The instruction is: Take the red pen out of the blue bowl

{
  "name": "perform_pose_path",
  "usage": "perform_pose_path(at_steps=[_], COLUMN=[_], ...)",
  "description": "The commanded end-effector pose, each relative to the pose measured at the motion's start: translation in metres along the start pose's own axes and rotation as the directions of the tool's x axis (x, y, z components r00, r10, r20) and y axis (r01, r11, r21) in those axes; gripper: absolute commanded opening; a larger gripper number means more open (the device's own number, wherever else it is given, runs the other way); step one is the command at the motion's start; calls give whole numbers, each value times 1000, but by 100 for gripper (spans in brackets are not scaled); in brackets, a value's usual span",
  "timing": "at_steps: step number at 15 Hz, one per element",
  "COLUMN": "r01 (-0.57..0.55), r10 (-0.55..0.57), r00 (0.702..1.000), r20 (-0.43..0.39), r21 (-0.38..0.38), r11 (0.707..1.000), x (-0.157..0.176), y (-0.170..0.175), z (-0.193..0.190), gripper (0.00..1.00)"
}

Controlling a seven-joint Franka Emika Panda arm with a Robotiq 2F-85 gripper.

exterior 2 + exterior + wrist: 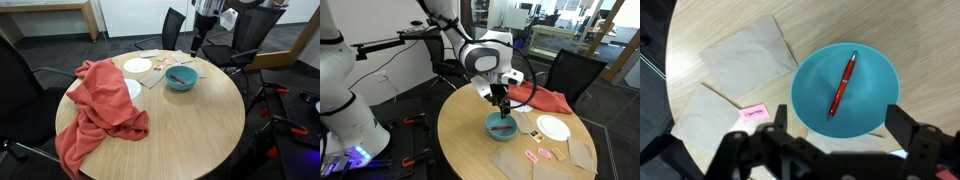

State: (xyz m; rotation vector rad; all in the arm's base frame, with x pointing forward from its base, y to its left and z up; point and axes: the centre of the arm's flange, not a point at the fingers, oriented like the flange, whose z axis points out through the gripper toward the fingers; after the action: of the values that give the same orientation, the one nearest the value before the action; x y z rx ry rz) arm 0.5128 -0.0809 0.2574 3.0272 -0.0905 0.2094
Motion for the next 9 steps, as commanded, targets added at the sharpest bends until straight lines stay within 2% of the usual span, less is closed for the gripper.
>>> perform_pose_path(at_steps=[1,9], r01=[-21,-77], r10=[21,77], r00=[1000,996], r20=[-18,38], r21=[10,20], r11=[1000,997], x=[26,48], y=[-19,-16], z=[31,89], gripper=[100,100])
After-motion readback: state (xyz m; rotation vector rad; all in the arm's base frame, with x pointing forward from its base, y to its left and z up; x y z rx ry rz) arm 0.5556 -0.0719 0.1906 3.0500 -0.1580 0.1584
